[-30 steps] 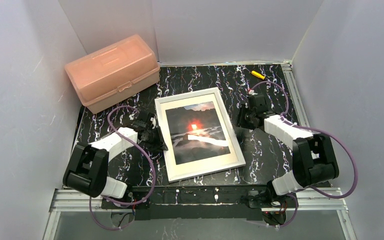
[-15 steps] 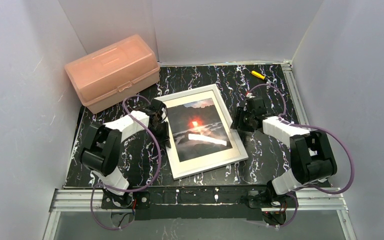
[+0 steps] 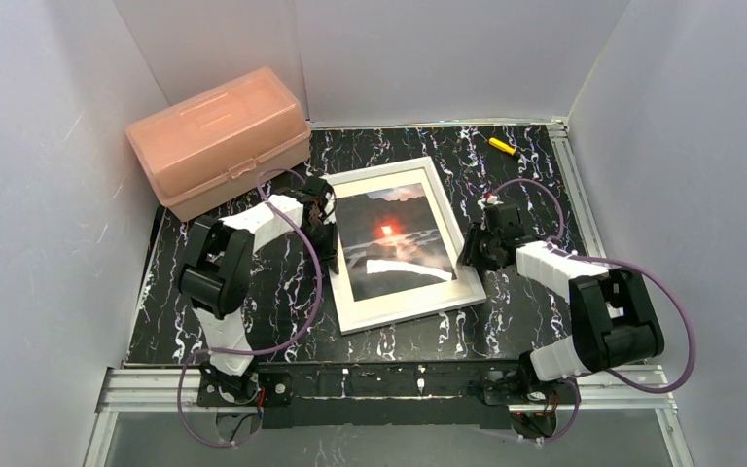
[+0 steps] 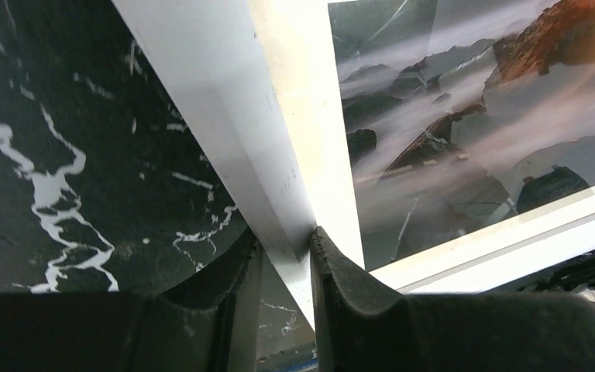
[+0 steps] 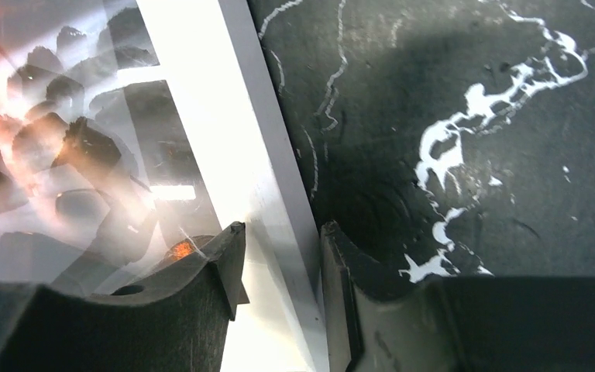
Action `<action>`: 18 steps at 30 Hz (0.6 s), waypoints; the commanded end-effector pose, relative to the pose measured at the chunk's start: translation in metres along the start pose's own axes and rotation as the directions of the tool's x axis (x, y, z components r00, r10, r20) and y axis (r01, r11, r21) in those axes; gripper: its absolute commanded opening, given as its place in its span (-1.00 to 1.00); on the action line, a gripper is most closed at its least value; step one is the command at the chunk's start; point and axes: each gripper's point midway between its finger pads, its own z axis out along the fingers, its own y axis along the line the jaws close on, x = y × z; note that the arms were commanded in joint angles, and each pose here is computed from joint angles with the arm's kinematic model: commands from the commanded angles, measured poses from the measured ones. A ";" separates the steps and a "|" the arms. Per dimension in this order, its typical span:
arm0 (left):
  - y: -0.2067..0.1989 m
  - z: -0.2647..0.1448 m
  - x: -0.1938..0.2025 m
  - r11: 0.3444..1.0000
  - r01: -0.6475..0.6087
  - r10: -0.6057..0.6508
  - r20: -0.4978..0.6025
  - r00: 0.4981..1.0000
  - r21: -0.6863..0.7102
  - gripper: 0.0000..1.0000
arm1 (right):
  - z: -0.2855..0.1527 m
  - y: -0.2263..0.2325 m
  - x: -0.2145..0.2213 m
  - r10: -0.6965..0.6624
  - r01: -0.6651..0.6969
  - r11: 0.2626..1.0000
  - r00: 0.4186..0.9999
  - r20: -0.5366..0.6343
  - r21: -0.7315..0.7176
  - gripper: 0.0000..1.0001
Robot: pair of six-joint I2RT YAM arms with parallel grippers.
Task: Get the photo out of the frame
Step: Adjust the photo frame at the center of the board.
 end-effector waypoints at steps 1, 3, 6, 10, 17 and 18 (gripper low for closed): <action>-0.033 0.010 -0.062 0.986 -0.166 0.155 0.228 0.961 0.031 -1.00 | -0.007 -0.003 0.020 0.028 -0.028 1.000 0.999 -0.037 -0.004 -0.10; -0.039 0.005 -0.060 0.986 -0.167 0.156 0.233 0.960 0.029 -1.00 | -0.011 -0.003 0.025 0.033 -0.033 0.999 0.998 -0.045 -0.004 -0.15; -0.040 -0.007 -0.053 0.987 -0.158 0.152 0.254 0.955 0.005 -1.00 | -0.020 -0.005 0.025 0.040 -0.039 0.999 0.999 -0.032 0.001 -0.16; -0.032 -0.024 -0.043 0.990 -0.140 0.138 0.288 0.948 -0.015 -1.00 | -0.035 -0.003 0.015 0.038 -0.038 0.999 0.999 0.031 -0.003 -0.26; -0.033 -0.067 -0.041 0.990 -0.143 0.131 0.422 0.897 -0.002 -1.00 | -0.056 0.005 0.003 0.040 -0.034 0.998 0.991 0.124 -0.045 -0.09; -0.032 -0.072 -0.040 0.990 -0.139 0.126 0.436 0.891 -0.001 -1.00 | -0.057 0.001 -0.002 0.030 -0.028 0.999 0.989 0.143 -0.016 0.08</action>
